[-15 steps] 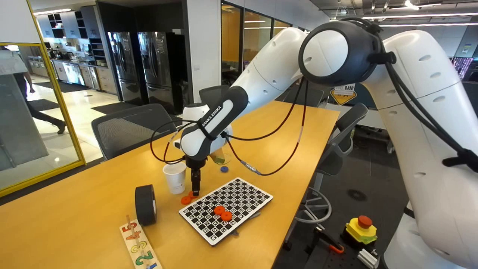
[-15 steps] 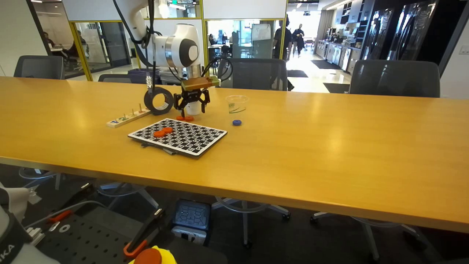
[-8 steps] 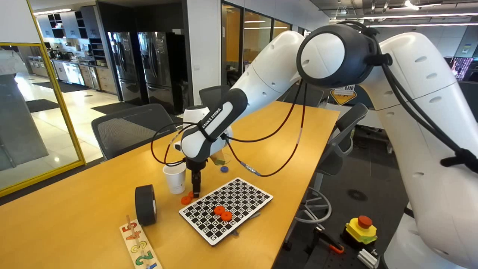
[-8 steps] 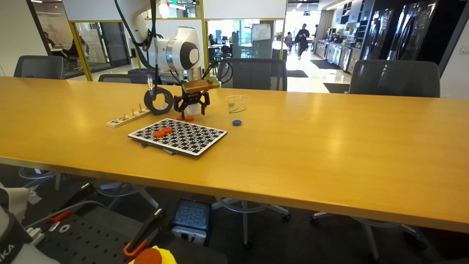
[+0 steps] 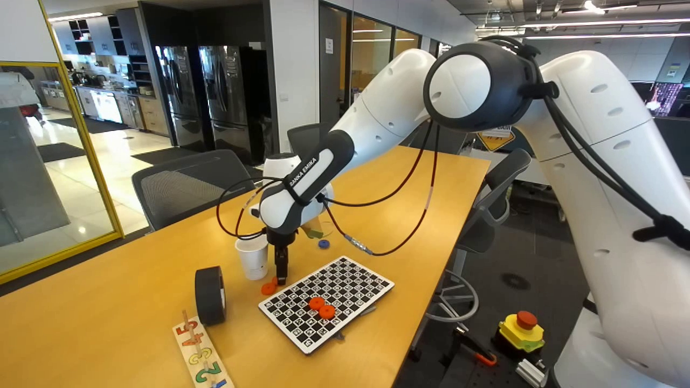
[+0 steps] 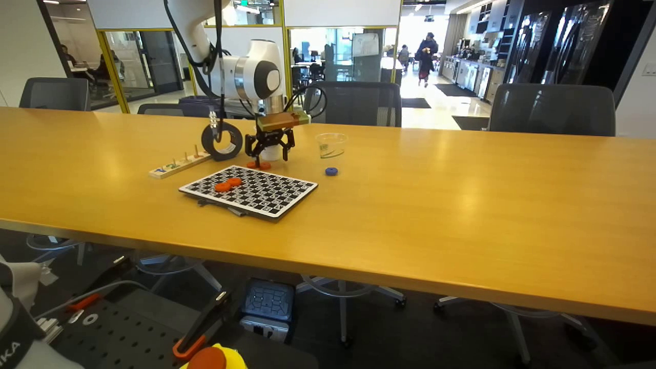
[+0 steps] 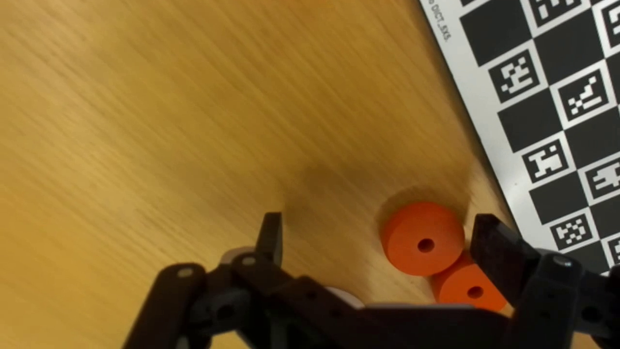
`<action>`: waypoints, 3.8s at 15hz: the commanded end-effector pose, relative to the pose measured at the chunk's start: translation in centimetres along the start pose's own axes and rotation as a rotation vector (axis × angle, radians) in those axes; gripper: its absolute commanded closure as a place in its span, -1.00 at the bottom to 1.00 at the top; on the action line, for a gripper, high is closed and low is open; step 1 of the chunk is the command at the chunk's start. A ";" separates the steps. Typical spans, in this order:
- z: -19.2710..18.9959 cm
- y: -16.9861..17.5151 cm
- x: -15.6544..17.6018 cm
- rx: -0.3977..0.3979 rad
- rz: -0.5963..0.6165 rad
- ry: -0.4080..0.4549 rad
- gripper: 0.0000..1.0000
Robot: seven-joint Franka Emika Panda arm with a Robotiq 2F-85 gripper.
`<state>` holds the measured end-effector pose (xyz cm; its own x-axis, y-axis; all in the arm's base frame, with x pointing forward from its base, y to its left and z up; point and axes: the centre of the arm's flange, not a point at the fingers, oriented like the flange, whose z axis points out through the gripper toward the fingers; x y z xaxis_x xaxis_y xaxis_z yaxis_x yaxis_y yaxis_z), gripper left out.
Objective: Put the orange discs in the white cup and the blue disc in the clear cup
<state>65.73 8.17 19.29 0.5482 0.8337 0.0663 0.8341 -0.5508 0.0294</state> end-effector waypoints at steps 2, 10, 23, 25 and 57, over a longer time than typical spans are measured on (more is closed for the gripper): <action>0.2 1.1 0.5 0.010 -0.004 0.032 -1.00; 0.4 1.1 0.4 0.015 -0.001 0.030 -1.00; -0.2 0.6 0.6 0.001 -0.004 0.031 -0.32; -0.6 0.7 0.7 -0.003 -0.003 0.034 0.02; -15.8 -1.7 3.2 -0.151 0.115 0.070 0.59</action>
<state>65.21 11.09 34.69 0.6555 0.7484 0.1015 0.7230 -0.6607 0.2021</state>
